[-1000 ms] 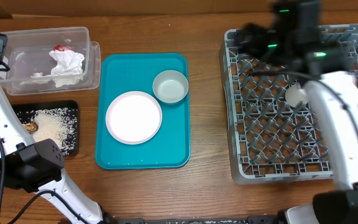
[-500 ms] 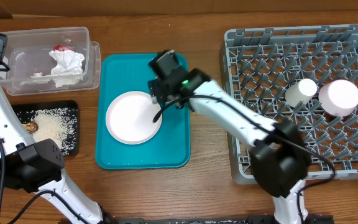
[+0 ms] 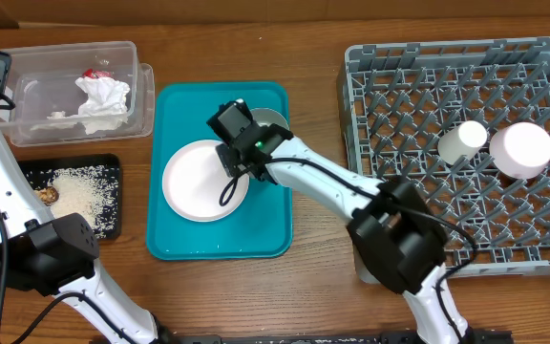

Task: Sort waste into correct bins and load items into the dishwasher
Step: 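Move the right gripper left to the small white bowl on the teal tray, then grasp the white bowl and carry it right over the rack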

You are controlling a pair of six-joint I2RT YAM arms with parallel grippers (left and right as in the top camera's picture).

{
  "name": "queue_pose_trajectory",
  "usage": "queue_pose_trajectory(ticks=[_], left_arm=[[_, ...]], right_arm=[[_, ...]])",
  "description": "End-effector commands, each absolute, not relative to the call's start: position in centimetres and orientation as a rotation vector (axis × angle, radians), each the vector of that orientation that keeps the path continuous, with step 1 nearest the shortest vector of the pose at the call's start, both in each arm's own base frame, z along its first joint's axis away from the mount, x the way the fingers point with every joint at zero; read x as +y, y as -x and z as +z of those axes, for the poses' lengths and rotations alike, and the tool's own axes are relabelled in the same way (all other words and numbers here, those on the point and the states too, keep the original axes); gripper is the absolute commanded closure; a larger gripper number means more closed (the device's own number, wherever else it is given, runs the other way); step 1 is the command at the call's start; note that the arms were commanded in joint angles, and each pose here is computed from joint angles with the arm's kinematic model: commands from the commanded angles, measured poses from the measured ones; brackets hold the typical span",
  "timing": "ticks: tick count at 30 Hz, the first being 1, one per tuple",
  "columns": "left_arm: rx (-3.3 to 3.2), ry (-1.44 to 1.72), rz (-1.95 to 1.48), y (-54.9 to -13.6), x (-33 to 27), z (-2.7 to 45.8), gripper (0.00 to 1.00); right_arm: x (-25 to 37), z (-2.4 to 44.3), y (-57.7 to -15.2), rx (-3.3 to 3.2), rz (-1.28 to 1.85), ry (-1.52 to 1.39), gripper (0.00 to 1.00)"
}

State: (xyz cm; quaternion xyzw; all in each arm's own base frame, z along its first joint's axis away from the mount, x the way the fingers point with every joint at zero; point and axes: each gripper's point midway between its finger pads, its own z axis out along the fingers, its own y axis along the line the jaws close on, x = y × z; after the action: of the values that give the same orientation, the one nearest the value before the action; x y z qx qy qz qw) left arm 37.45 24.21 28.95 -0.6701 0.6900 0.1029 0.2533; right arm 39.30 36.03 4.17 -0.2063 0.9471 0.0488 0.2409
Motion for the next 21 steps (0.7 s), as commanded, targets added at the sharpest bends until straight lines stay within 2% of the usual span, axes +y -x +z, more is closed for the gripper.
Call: queue_pose_trajectory(ticks=[1,5,11,17,21], left_arm=[[1.866,1.831,0.304,-37.4,24.4,28.7,0.00],[1.866,1.831,0.304,-37.4,24.4,28.7,0.00],[1.865,1.831,0.305,-37.4,24.4,28.7,0.00],[1.865,1.831,0.305,-37.4,24.4,28.7,0.00],[1.866,1.831,0.304,-37.4,24.4,28.7,0.00]], right_arm=[[35.9,3.5,-39.4,2.592,0.106,0.571,0.39],[35.9,3.8,-39.5,2.585,0.100,0.566,0.50],[35.6,4.7,-39.7,2.590,0.067,0.564,0.57],[35.8,6.2,-39.9,2.590,0.064,0.563,0.76],[35.7,6.1,-39.8,2.596,0.057,0.565,0.78]])
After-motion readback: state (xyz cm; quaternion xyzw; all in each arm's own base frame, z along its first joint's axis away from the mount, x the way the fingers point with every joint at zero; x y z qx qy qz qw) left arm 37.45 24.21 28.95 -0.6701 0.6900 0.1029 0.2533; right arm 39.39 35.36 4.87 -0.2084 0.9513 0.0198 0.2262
